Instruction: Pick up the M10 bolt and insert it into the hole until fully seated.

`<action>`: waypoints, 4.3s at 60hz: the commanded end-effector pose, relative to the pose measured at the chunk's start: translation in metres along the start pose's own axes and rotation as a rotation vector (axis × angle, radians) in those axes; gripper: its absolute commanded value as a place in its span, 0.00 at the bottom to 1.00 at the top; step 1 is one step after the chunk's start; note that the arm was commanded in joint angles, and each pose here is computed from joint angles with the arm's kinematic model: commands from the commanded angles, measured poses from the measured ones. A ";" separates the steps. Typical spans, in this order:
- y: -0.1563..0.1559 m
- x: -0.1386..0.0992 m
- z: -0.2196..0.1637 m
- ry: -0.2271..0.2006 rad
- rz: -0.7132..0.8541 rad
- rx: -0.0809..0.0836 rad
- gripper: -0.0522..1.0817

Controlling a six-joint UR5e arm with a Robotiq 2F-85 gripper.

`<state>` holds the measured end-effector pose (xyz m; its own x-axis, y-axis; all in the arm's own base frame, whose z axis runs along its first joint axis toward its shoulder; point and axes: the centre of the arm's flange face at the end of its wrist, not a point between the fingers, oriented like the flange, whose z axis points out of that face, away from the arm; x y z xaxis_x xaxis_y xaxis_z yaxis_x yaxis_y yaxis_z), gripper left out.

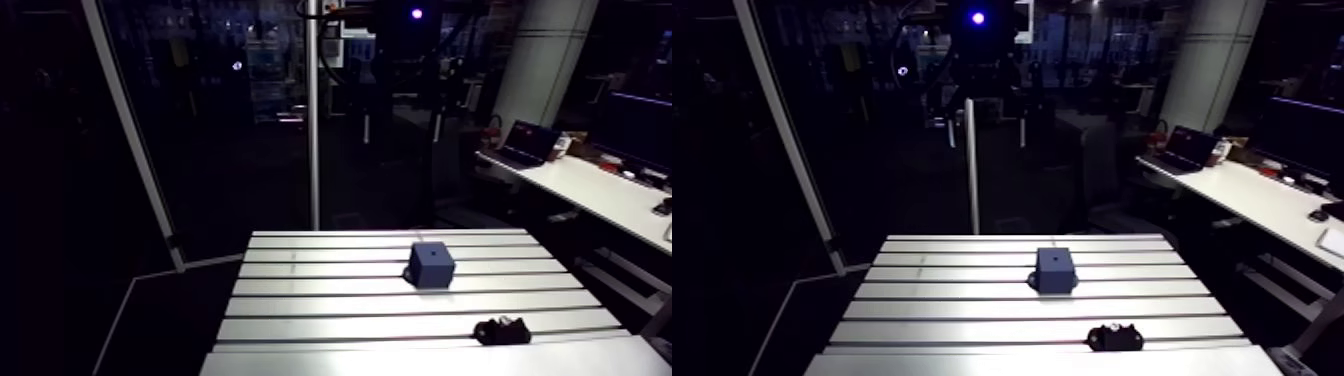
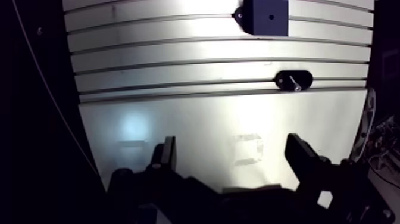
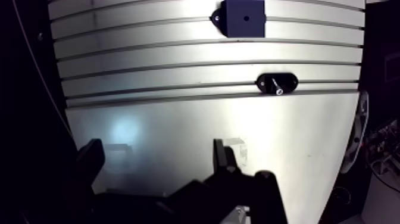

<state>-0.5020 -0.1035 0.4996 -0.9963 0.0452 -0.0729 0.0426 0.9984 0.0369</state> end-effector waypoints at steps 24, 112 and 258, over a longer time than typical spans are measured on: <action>-0.028 -0.007 0.003 0.031 -0.078 0.035 0.05; 0.184 0.010 0.134 0.052 -0.068 0.045 0.05; 0.207 -0.017 0.289 -0.048 -0.048 0.004 0.38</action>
<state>-0.4577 0.1123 0.2277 -0.9928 -0.0025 -0.1194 -0.0054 0.9997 0.0239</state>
